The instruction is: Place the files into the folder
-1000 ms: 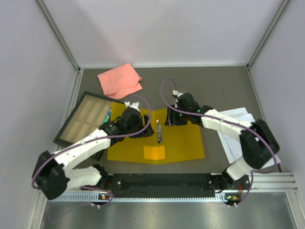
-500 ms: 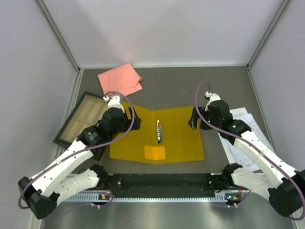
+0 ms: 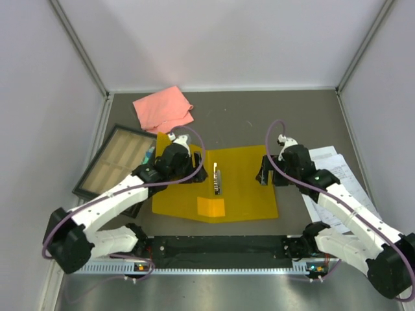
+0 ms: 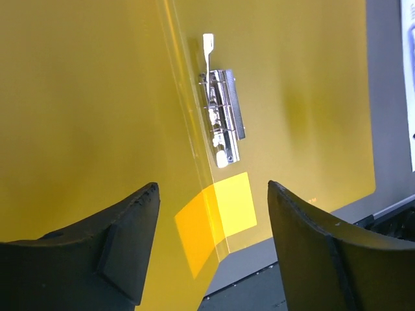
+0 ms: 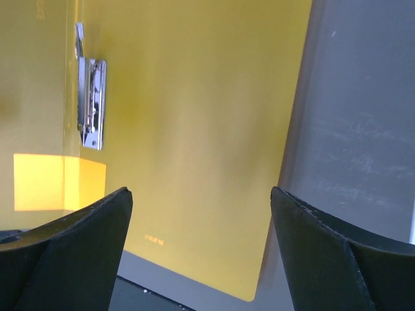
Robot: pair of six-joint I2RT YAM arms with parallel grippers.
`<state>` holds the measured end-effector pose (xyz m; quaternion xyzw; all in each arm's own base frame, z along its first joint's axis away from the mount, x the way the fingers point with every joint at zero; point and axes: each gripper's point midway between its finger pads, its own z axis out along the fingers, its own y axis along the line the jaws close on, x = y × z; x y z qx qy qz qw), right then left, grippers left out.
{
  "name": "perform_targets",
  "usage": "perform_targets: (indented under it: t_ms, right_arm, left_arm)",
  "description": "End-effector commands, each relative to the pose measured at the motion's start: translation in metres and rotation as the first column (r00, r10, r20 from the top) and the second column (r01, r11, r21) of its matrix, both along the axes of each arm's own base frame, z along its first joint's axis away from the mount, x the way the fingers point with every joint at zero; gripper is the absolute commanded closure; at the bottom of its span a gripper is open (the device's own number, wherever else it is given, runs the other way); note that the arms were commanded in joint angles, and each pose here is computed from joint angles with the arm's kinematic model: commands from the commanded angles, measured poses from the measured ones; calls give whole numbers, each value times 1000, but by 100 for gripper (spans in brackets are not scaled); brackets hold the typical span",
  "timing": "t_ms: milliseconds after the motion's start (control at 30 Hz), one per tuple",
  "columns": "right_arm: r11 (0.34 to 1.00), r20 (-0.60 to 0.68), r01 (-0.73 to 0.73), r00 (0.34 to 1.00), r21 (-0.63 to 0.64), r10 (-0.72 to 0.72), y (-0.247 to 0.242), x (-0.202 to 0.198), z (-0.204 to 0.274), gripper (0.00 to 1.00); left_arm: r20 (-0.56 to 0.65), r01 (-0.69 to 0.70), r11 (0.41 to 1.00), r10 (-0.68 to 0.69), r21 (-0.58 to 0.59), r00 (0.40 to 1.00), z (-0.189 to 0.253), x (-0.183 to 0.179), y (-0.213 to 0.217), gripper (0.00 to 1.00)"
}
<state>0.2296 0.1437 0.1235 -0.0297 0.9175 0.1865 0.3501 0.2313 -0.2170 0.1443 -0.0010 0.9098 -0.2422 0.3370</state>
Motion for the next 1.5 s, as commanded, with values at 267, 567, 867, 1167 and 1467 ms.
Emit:
perform_targets:
  t_ms: [267, 567, 867, 1167, 1467]
  right_arm:
    - [998, -38, 41, 998, 44, -40, 2, -3, -19, 22]
    - [990, -39, 136, 990, -42, -137, -21, 0, -25, 22]
    - [971, -61, 231, 970, -53, -234, -36, 4, -26, 22]
    - [978, -67, 206, 976, -30, -207, -30, 4, -25, 24]
    - [990, -166, 91, 983, 111, -72, 8, -2, -43, 58]
  left_arm:
    - [-119, 10, 994, 4, 109, 993, -33, 50, -42, 46]
    - [-135, 4, 992, 14, 129, 991, -46, 61, -59, 49]
    - [-171, -29, 978, 65, 207, 983, -72, 74, -68, 53]
    - [-160, -46, 960, 93, 278, 983, -87, 94, -72, 59]
    - [-174, -31, 947, 91, 320, 981, -105, 96, -71, 62]
